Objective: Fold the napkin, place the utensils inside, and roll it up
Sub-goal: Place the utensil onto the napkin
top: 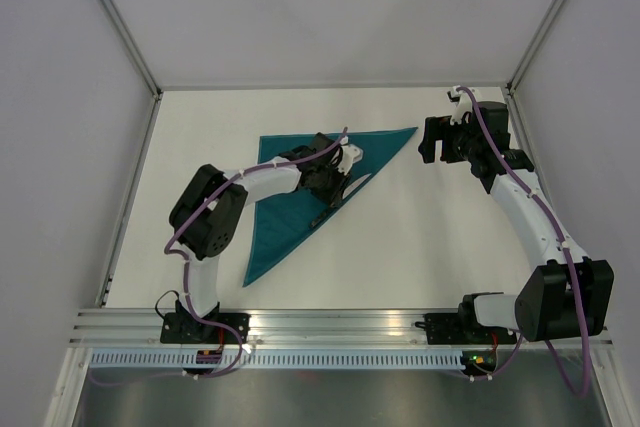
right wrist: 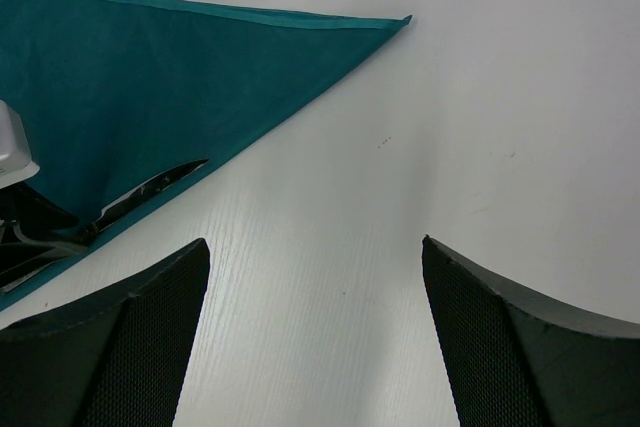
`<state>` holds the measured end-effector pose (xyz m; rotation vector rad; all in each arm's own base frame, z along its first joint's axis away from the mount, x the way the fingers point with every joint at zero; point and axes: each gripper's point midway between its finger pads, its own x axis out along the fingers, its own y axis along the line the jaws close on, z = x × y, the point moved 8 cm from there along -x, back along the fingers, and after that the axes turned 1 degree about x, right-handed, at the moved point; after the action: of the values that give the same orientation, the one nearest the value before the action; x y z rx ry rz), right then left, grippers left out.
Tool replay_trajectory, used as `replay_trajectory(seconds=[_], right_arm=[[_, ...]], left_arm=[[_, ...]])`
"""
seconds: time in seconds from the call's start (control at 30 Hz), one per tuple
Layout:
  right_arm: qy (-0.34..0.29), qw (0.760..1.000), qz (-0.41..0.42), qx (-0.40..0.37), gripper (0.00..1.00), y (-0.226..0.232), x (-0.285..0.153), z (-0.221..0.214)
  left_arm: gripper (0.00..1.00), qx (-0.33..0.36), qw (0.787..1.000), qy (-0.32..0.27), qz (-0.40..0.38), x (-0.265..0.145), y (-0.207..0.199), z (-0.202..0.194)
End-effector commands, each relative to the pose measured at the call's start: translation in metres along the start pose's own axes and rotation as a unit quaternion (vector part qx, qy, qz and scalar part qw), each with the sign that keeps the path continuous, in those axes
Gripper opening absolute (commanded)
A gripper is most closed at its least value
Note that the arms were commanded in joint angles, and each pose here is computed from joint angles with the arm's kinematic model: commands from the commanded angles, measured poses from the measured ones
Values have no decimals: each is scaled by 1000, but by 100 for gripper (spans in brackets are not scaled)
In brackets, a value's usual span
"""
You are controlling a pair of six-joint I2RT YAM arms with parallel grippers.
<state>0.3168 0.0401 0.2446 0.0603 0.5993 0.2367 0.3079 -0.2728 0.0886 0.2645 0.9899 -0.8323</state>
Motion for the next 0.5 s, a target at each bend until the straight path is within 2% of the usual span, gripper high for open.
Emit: replay_trajectory(seconds=[0.0, 0.2, 0.33, 0.43, 0.47], right_arm=[[-17, 1000, -3, -5, 92, 2, -5, 6], [-16, 1000, 2, -6, 91, 3, -5, 6], [-19, 999, 33, -8, 92, 10, -10, 9], [-8, 996, 82, -28, 90, 25, -10, 8], [-5, 995, 86, -41, 89, 29, -8, 8]], left_arm=[[39, 3, 999, -48, 4, -24, -7, 33], [44, 25, 997, -73, 6, -44, -8, 53], [46, -3, 994, -111, 16, -72, -5, 69], [47, -50, 986, -157, 40, -123, 2, 82], [49, -62, 977, -192, 67, -156, 5, 88]])
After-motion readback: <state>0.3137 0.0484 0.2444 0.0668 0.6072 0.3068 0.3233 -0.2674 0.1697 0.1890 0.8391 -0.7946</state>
